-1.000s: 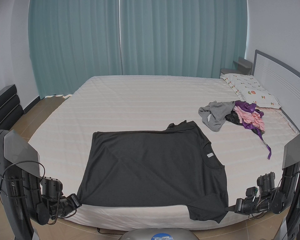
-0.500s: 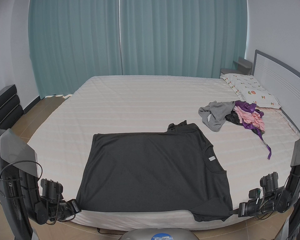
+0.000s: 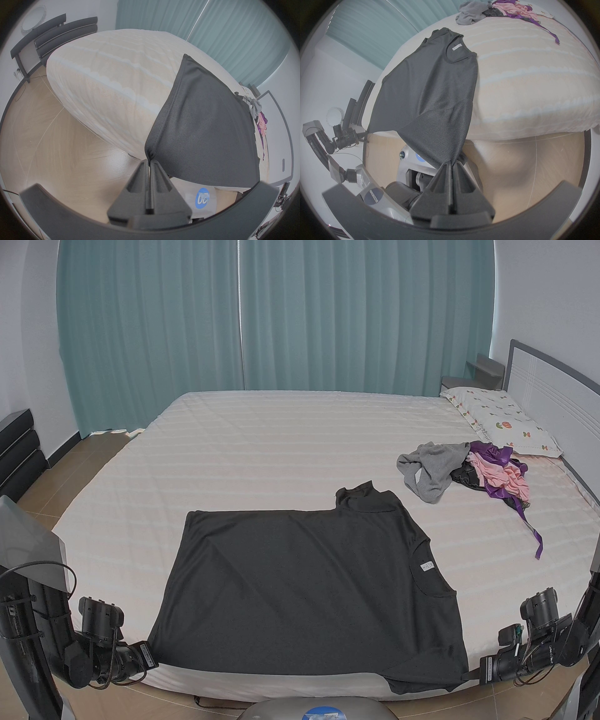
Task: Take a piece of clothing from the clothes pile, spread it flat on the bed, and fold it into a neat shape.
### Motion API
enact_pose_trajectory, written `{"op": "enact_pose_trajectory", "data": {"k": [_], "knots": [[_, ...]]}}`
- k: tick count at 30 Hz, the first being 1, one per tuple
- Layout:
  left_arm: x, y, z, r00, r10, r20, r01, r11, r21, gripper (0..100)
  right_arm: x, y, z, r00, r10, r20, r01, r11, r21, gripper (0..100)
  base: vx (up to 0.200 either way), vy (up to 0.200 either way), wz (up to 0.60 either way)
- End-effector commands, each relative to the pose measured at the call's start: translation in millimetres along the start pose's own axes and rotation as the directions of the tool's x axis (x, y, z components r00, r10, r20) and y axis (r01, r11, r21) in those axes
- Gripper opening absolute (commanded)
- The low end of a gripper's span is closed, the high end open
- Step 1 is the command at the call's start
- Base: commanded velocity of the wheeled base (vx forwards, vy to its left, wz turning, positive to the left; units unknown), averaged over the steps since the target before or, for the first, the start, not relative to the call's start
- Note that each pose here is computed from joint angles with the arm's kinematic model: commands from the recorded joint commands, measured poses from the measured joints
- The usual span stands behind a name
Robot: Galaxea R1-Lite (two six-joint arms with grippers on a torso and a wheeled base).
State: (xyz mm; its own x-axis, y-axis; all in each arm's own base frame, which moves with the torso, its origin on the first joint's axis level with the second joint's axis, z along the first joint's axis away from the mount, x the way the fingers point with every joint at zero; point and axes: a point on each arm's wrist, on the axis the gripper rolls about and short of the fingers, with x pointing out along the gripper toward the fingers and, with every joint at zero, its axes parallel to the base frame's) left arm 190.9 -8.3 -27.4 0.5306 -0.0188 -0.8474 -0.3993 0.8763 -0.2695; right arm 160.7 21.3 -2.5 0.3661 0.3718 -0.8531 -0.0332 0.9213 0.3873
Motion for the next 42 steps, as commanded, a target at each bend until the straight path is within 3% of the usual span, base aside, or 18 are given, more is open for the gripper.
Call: {"op": "enact_pose_trajectory", "data": {"k": [1, 21, 29, 33, 34, 35, 36, 39, 42], "knots": [[-3, 3, -5, 0.999, 0.021, -0.029, -0.020, 1.000, 0.019, 0, -9, 7, -8, 1.000, -0.008, -0.011, 0.008, 0.999, -0.037, 0, 0.000, 0.000, 0.00], [-19, 10, -18, 0.980, 0.117, -0.158, -0.093, 0.984, 0.152, 0, -19, 14, -20, 0.996, -0.043, -0.073, 0.035, 0.993, -0.111, 0, 0.000, 0.000, 0.00], [-22, 11, -20, 0.975, 0.129, -0.179, -0.100, 0.981, 0.166, 0, -21, 14, -22, 0.996, -0.045, -0.082, 0.035, 0.992, -0.123, 0, 0.000, 0.000, 0.00], [-23, 10, -16, 0.985, 0.108, -0.138, -0.087, 0.984, 0.155, 0, -26, 15, -19, 0.999, -0.036, -0.026, 0.032, 0.992, -0.122, 0, 0.000, 0.000, 0.00], [-23, 6, -8, 0.994, 0.074, -0.075, -0.063, 0.989, 0.136, 0, -29, 16, -13, 0.999, -0.025, 0.019, 0.027, 0.992, -0.124, 0, 0.000, 0.000, 0.00], [-23, 6, -8, 0.994, 0.074, -0.075, -0.063, 0.989, 0.136, 0, -29, 16, -13, 0.999, -0.025, 0.019, 0.027, 0.992, -0.124, 0, 0.000, 0.000, 0.00], [-22, 2, 2, 0.999, 0.033, 0.007, -0.033, 0.994, 0.107, 0, -30, 17, -3, 0.997, -0.014, 0.075, 0.023, 0.992, -0.122, 0, 0.000, 0.000, 0.00], [-22, -2, 17, 0.991, -0.007, 0.131, 0.002, 0.999, 0.041, 0, -30, 18, 9, 0.993, -0.009, 0.116, 0.021, 0.994, -0.103, 0, 0.000, 0.000, 0.00], [-20, -6, 26, 0.979, -0.024, 0.203, 0.022, 1.000, 0.013, 0, -30, 20, 21, 0.988, -0.002, 0.154, 0.013, 0.997, -0.071, 0, 0.000, 0.000, 0.00]]}}
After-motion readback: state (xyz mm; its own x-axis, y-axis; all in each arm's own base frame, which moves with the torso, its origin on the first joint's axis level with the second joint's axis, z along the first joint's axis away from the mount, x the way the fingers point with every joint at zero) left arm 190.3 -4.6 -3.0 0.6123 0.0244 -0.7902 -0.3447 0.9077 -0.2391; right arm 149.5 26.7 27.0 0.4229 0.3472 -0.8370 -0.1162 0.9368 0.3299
